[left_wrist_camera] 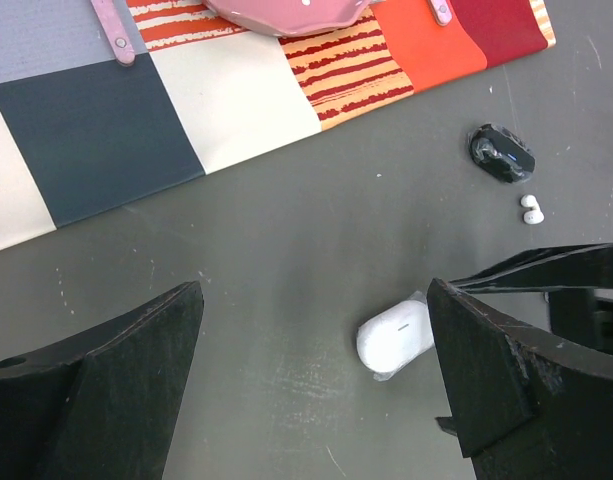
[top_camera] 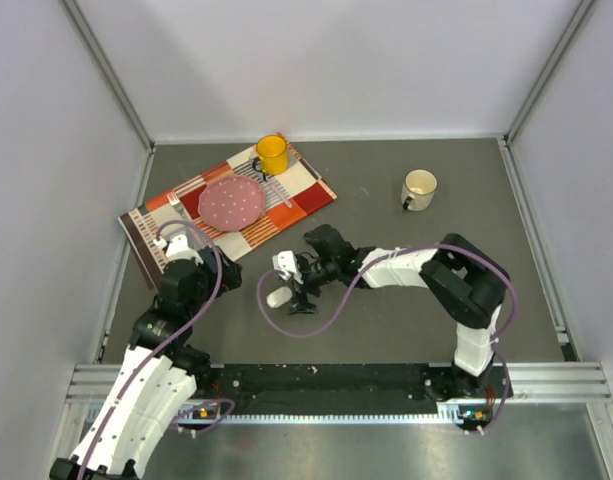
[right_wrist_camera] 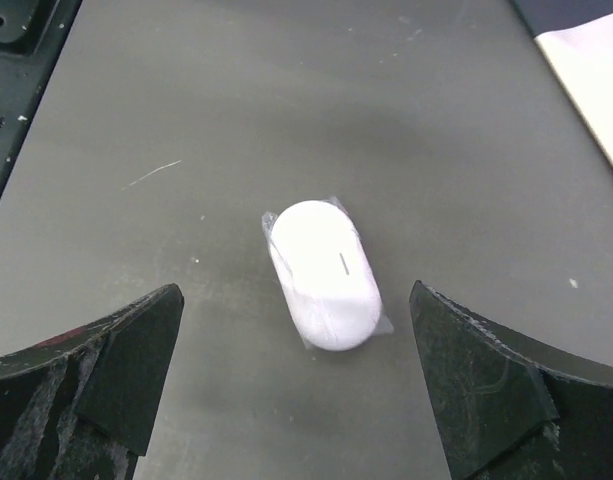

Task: Insert the wireless bluetooth earbuds into the charging case
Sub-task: Pick up the charging case at the center of the board.

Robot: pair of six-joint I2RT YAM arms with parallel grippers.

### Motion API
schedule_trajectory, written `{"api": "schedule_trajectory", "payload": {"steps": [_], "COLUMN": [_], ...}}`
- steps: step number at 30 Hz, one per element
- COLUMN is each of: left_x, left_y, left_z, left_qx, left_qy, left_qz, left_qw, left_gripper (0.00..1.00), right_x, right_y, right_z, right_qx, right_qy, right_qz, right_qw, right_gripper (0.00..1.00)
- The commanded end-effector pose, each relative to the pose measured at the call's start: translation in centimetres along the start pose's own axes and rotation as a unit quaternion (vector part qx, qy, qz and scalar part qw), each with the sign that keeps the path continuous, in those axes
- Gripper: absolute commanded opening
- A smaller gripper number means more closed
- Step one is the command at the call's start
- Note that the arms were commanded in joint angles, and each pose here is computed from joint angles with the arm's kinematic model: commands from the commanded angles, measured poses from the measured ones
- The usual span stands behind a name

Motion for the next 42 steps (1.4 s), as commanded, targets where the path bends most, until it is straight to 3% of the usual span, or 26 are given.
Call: {"api": "schedule_trajectory", "payload": {"steps": [1,9,11,17,18,20,22,24,25,26,32,40,42], "left_x": [0.3,0.1,0.0,-0.1,-0.1,-0.1,-0.1,-0.2,-0.2,-0.2,-0.5,-0.2,0.0], "left_y": [0.0,0.0,0.0,0.0,0.0,-0.1,0.0,0.0,0.0,0.0,-0.2,-1.3,-1.6], "left_z": [-0.7,-0.5,-0.5,-0.3,-0.3,-0.2,-0.3,-0.2,-0.2,-0.2,0.2,0.0,-0.3], "left_qx": [-0.008,-0.010,-0.011,-0.010,-0.010,-0.010,-0.011,-0.011,-0.011,-0.011,-0.007,0.022,0.029], "left_qy": [-0.015,-0.010,-0.010,-0.007,-0.007,-0.006,-0.006,-0.004,-0.004,-0.004,0.005,0.002,0.001], "left_qz": [0.001,0.001,0.001,0.004,0.003,0.005,0.002,0.001,0.001,0.002,0.010,0.038,0.045], "left_qw": [1.000,1.000,1.000,1.000,1.000,1.000,1.000,1.000,1.000,1.000,1.000,0.999,0.999], "left_gripper": [0.99,0.99,0.99,0.99,0.99,0.99,0.99,0.99,0.99,0.99,0.99,0.95,0.91], "right_x": [-1.9,-3.8,-3.8,-3.3,-3.1,-2.5,-1.8,-0.6,-0.1,1.1,4.5,10.6,11.2], "right_y": [-0.3,-1.2,-1.5,-1.3,-1.4,-0.8,-0.2,-0.3,0.6,0.4,2.3,3.3,3.8], "right_z": [-1.2,0.2,0.1,0.7,1.0,1.2,2.0,-0.2,0.7,-1.7,-5.1,-11.5,-12.6], "right_qx": [0.035,0.009,0.007,-0.018,-0.018,-0.018,-0.024,0.002,0.003,0.033,0.159,0.303,0.316], "right_qy": [-0.031,-0.019,-0.021,0.000,0.004,0.001,0.006,-0.026,-0.022,-0.059,-0.075,-0.151,-0.158], "right_qz": [-0.020,0.000,0.010,0.038,0.053,0.072,0.095,0.139,0.149,0.175,0.273,0.393,0.401], "right_qw": [0.999,1.000,1.000,0.999,0.998,0.997,0.995,0.990,0.989,0.982,0.946,0.855,0.845], "right_gripper": [0.92,0.82,0.75,0.45,0.35,0.30,0.12,0.02,0.00,0.00,0.00,0.00,0.00]}}
Point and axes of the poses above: each gripper's point midway between its finger pads, its own x axis back along the fingers, its own y axis along the line the jaws close on, z = x × y, the point moved 3 cm from there along x, back along the fingers, and after that the axes turned 7 degrees about -x, right-handed, at the moved point
